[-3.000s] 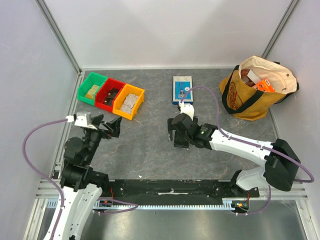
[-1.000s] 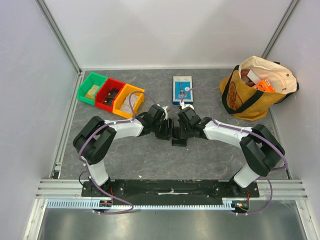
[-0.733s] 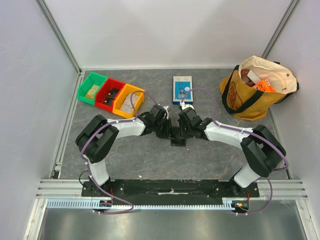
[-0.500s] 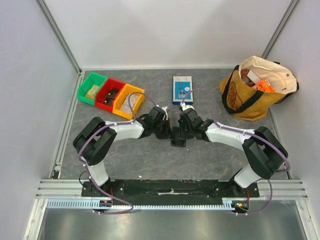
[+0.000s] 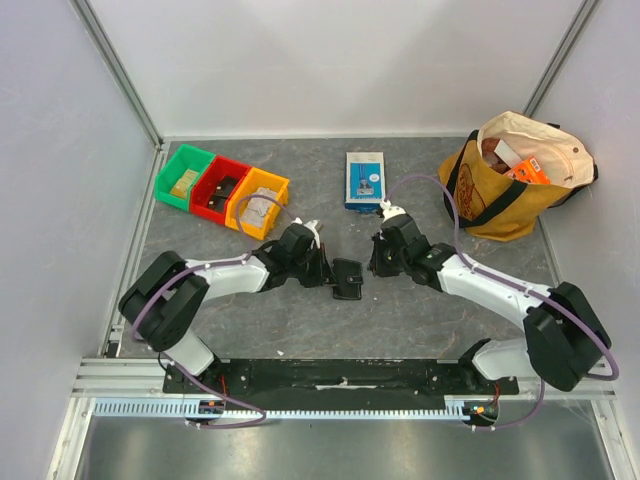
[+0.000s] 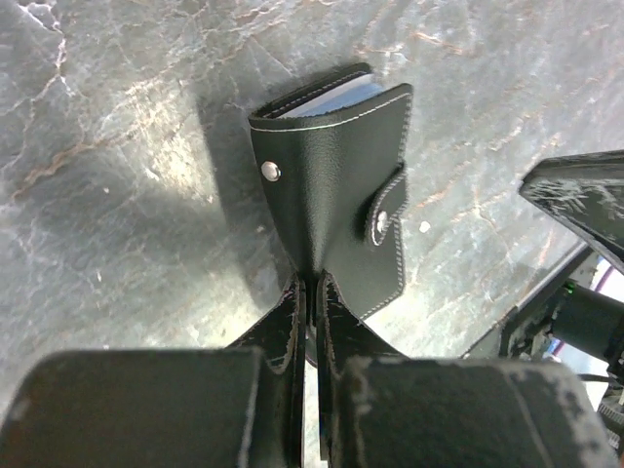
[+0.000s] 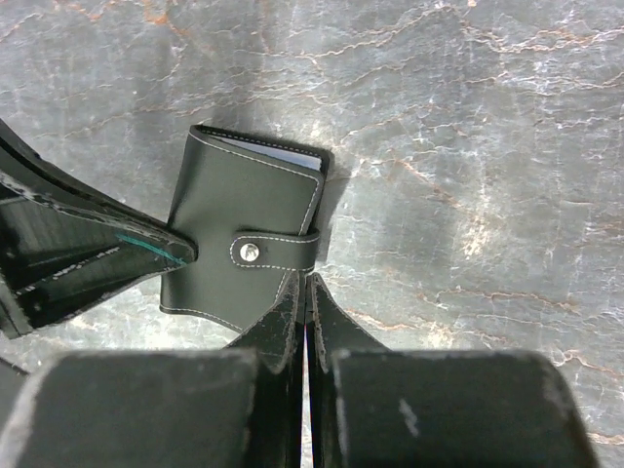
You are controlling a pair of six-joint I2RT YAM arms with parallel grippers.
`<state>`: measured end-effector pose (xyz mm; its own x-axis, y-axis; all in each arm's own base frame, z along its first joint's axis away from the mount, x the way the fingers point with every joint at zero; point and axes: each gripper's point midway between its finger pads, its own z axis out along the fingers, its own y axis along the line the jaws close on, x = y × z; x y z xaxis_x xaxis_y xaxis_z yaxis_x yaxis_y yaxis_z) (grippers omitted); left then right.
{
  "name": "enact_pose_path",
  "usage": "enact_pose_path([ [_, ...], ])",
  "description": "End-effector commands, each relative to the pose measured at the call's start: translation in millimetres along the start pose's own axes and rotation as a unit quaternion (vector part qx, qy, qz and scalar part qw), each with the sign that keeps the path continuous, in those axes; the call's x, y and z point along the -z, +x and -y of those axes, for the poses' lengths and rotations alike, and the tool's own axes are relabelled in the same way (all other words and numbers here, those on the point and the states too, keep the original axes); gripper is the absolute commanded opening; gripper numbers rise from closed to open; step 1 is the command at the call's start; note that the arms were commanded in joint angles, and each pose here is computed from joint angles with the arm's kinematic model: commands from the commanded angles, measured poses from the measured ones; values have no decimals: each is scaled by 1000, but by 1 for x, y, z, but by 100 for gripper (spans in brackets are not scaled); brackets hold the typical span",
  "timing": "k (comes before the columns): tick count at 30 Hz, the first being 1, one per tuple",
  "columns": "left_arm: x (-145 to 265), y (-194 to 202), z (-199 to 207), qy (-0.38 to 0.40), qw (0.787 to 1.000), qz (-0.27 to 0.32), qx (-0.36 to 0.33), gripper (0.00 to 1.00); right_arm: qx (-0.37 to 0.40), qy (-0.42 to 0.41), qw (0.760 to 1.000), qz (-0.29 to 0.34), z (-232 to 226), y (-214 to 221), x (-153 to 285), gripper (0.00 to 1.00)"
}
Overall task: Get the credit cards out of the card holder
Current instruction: Open the card holder at the center of the board.
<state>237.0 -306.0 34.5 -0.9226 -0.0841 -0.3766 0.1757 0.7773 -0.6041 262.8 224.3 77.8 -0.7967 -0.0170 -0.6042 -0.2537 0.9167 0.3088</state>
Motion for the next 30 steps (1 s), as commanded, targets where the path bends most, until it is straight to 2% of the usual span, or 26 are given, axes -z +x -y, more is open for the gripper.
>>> enact_pose_path([
  [1,28,-27,32,45,997,56,-6,2,5,-48,999,19,-16,-6,12,0],
  [2,32,-29,35,47,997,59,-7,2,5,-55,998,23,-18,-8,14,5],
  [4,39,-33,40,51,996,68,-9,2,9,-69,997,30,-24,-13,19,21],
  [6,44,-36,43,51,996,77,-12,2,15,-86,996,37,-32,-17,24,44],
  [9,49,-37,43,43,995,85,-18,2,28,-104,993,56,-44,-24,29,55],
  [13,51,-36,41,26,996,84,-29,2,45,-115,991,51,-55,-23,26,59],
  [18,55,-38,46,17,995,93,-38,2,64,-127,989,41,-72,-19,19,56],
  [30,68,-41,64,28,992,108,-55,2,65,-128,989,28,-76,-10,-2,51],
])
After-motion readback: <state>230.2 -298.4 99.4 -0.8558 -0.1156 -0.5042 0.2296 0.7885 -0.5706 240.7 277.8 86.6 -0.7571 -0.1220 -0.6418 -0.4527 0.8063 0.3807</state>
